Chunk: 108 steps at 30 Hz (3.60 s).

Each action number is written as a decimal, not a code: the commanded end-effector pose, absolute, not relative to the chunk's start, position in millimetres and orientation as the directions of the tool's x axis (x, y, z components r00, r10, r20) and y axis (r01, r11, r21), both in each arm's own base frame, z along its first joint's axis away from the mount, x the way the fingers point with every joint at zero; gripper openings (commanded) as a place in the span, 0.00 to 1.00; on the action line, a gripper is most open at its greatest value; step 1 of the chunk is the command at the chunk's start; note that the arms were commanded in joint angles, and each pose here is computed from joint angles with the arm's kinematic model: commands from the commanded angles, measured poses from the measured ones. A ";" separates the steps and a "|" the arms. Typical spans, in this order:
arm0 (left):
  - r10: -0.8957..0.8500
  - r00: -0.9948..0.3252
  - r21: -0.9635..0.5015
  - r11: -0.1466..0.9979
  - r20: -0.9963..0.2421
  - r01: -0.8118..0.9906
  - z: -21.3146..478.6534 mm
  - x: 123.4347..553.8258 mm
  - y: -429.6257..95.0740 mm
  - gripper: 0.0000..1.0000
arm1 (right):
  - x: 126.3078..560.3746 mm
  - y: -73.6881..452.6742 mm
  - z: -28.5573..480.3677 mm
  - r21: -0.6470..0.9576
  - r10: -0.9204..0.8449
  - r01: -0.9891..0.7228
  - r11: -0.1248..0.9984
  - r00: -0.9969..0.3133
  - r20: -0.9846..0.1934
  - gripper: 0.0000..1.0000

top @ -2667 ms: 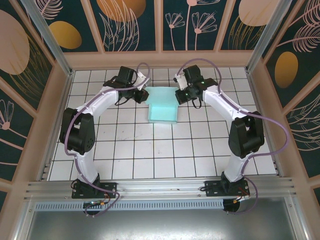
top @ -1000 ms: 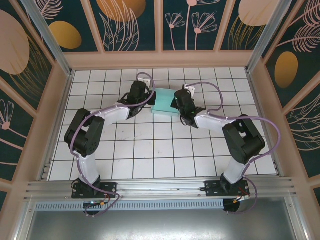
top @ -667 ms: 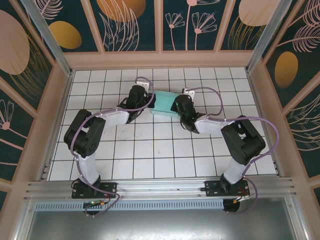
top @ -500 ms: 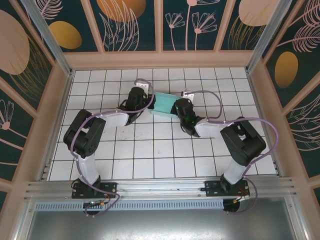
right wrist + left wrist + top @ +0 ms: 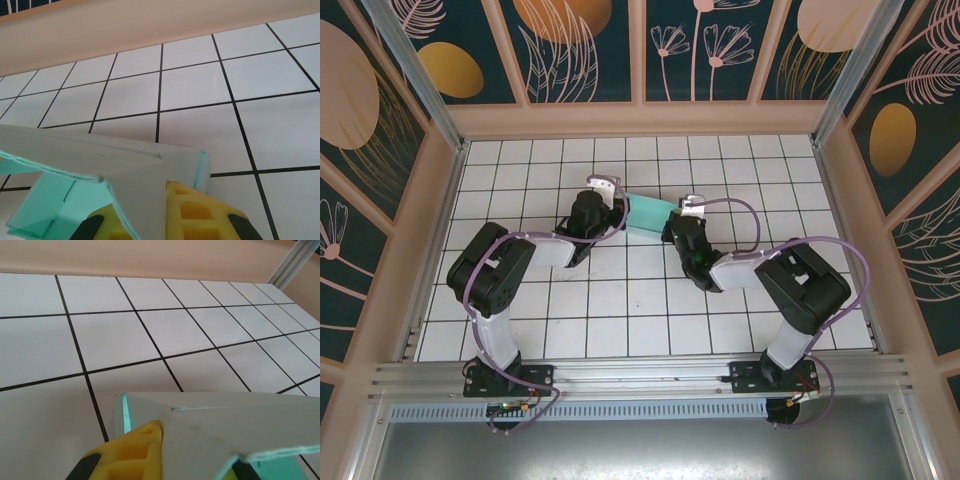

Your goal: Fold the paper box

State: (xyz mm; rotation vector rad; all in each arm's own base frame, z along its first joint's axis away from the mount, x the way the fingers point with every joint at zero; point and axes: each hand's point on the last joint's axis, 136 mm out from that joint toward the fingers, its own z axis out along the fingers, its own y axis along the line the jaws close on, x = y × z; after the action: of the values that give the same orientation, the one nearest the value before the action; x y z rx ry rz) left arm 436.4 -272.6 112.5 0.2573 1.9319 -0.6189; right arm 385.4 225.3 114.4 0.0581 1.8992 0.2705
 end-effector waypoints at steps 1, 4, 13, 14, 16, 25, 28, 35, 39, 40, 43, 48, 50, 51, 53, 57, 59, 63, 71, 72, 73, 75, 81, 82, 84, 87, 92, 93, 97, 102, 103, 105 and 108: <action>-0.123 -0.332 -0.292 0.798 -0.935 0.527 143.9 433.2 -283.8 0.00 | 382.7 222.5 107.8 0.204 0.171 -0.075 0.976 -0.314 -0.934 0.00; -0.119 -0.311 -0.278 0.796 -0.943 0.537 140.5 430.2 -282.4 0.00 | 380.3 220.9 104.4 0.201 0.170 -0.073 0.977 -0.305 -0.937 0.00; -0.100 -0.289 -0.250 0.798 -0.952 0.548 123.3 426.4 -280.1 0.00 | 377.1 225.1 112.7 0.188 0.155 -0.096 0.978 -0.278 -0.948 0.03; -0.096 -0.291 -0.248 0.800 -0.952 0.547 121.0 426.2 -280.0 0.00 | 376.9 225.9 114.5 0.189 0.156 -0.101 0.977 -0.275 -0.949 0.03; -0.092 -0.289 -0.242 0.806 -0.953 0.540 118.1 426.7 -278.4 0.00 | 377.5 228.4 117.6 0.188 0.151 -0.112 0.976 -0.275 -0.949 0.05; -0.083 -0.293 -0.231 0.825 -0.952 0.517 110.1 429.9 -274.7 0.00 | 375.3 240.4 132.3 0.188 0.139 -0.172 0.967 -0.262 -0.955 0.23; -0.080 -0.294 -0.228 0.829 -0.952 0.511 110.7 431.2 -273.6 0.00 | 372.2 241.9 137.2 0.186 0.132 -0.195 0.963 -0.261 -0.956 0.30; -0.062 -0.298 -0.213 0.835 -0.952 0.507 107.9 432.5 -273.2 0.00 | 359.7 244.0 145.8 0.190 0.117 -0.258 0.947 -0.271 -0.955 0.60; -0.056 -0.302 -0.209 0.839 -0.952 0.503 106.6 434.1 -273.1 0.00 | 351.5 244.0 146.1 0.182 0.096 -0.292 0.939 -0.287 -0.953 0.72; -0.057 -0.301 -0.209 0.838 -0.952 0.504 107.4 434.5 -273.4 0.00 | 349.3 243.4 145.7 0.180 0.092 -0.297 0.938 -0.289 -0.953 0.74; -0.055 -0.306 -0.211 0.838 -0.951 0.504 105.9 434.0 -273.6 0.00 | 342.0 238.3 152.1 0.198 0.111 -0.305 0.931 -0.278 -0.954 0.77; -0.047 -0.310 -0.206 0.838 -0.950 0.505 104.3 434.3 -274.1 0.00 | 326.7 224.5 175.3 0.237 0.165 -0.317 0.918 -0.237 -0.957 0.80; -0.048 -0.311 -0.208 0.837 -0.949 0.506 104.4 434.6 -274.8 0.00 | 321.5 217.0 189.5 0.233 0.173 -0.318 0.919 -0.206 -0.963 0.81; -0.048 -0.312 -0.209 0.837 -0.949 0.505 103.8 434.8 -275.0 0.00 | 320.2 212.4 197.1 0.224 0.170 -0.316 0.922 -0.190 -0.967 0.80; -0.052 -0.314 -0.213 0.836 -0.948 0.506 104.1 434.8 -275.2 0.00 | 319.9 204.2 212.8 0.213 0.168 -0.314 0.925 -0.165 -0.972 0.81; -0.059 -0.320 -0.224 0.831 -0.946 0.510 102.2 434.2 -276.8 0.00 | 338.6 178.5 233.9 0.292 0.249 -0.224 0.930 -0.202 -0.947 0.81; -0.061 -0.322 -0.227 0.831 -0.945 0.509 100.5 434.4 -276.9 0.00 | 357.2 167.9 232.7 0.341 0.291 -0.149 0.928 -0.281 -0.915 0.81; -0.062 -0.328 -0.233 0.826 -0.943 0.513 97.4 433.6 -278.2 0.00 | 391.8 178.0 222.5 0.388 0.310 -0.087 0.917 -0.456 -0.834 0.81; -0.041 -0.332 -0.216 0.834 -0.942 0.508 92.6 433.6 -276.8 0.00 | 428.9 245.6 202.2 0.418 0.209 -0.181 0.890 -0.653 -0.728 0.79; -0.038 -0.334 -0.214 0.835 -0.942 0.507 91.3 433.5 -276.1 0.00 | 432.0 249.4 198.5 0.412 0.199 -0.181 0.893 -0.662 -0.723 0.77; -0.037 -0.336 -0.214 0.834 -0.941 0.509 90.7 433.0 -276.6 0.00 | 433.3 252.5 195.8 0.405 0.188 -0.185 0.896 -0.668 -0.720 0.75; -0.033 -0.337 -0.212 0.833 -0.941 0.512 90.6 432.7 -277.2 0.00 | 434.5 257.3 184.7 0.387 0.161 -0.188 0.903 -0.686 -0.709 0.73; -0.035 -0.341 -0.219 0.826 -0.940 0.519 89.9 430.3 -278.7 0.09 | 428.7 261.6 156.8 0.398 0.143 -0.183 0.899 -0.735 -0.662 0.73; -0.034 -0.342 -0.219 0.827 -0.939 0.518 88.8 430.2 -278.1 0.10 | 428.5 261.5 154.4 0.397 0.142 -0.182 0.900 -0.738 -0.660 0.73; -0.034 -0.341 -0.218 0.828 -0.939 0.517 88.3 430.1 -277.5 0.12 | 428.2 261.0 148.5 0.394 0.141 -0.177 0.902 -0.743 -0.655 0.73; -0.038 -0.335 -0.217 0.829 -0.942 0.516 91.5 429.3 -276.3 0.15 | 427.0 260.5 140.1 0.390 0.135 -0.171 0.905 -0.753 -0.644 0.73; -0.041 -0.332 -0.216 0.833 -0.942 0.509 94.6 428.5 -274.0 0.24 | 424.5 259.7 126.7 0.382 0.124 -0.166 0.909 -0.767 -0.629 0.75; -0.044 -0.335 -0.220 0.830 -0.941 0.512 95.4 426.9 -274.3 0.25 | 424.3 260.2 124.5 0.383 0.123 -0.166 0.909 -0.770 -0.626 0.75; -0.064 -0.325 -0.235 0.820 -0.944 0.523 103.5 418.3 -271.9 0.34 | 422.4 259.6 117.1 0.381 0.119 -0.160 0.911 -0.780 -0.614 0.75; -0.084 -0.283 -0.233 0.802 -0.956 0.550 115.4 395.6 -261.6 0.61 | 419.9 256.9 108.4 0.362 0.099 -0.169 0.917 -0.781 -0.616 0.76; -0.087 -0.274 -0.231 0.800 -0.958 0.553 116.8 389.8 -258.6 0.65 | 419.2 255.4 105.6 0.353 0.094 -0.169 0.920 -0.781 -0.617 0.77; -0.093 -0.261 -0.229 0.798 -0.961 0.558 118.4 376.5 -250.4 0.78 | 418.4 251.6 99.1 0.334 0.086 -0.160 0.929 -0.783 -0.616 0.80; -0.111 -0.249 -0.242 0.770 -0.962 0.590 130.0 361.6 -248.9 0.89 | 416.0 248.0 91.5 0.313 0.071 -0.158 0.936 -0.790 -0.610 0.83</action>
State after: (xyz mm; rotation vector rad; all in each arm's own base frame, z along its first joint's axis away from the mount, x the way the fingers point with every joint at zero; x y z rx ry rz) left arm 370.4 -243.0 93.0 0.3635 1.8331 -0.6235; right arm 417.6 251.9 106.9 -0.0394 2.4234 0.5171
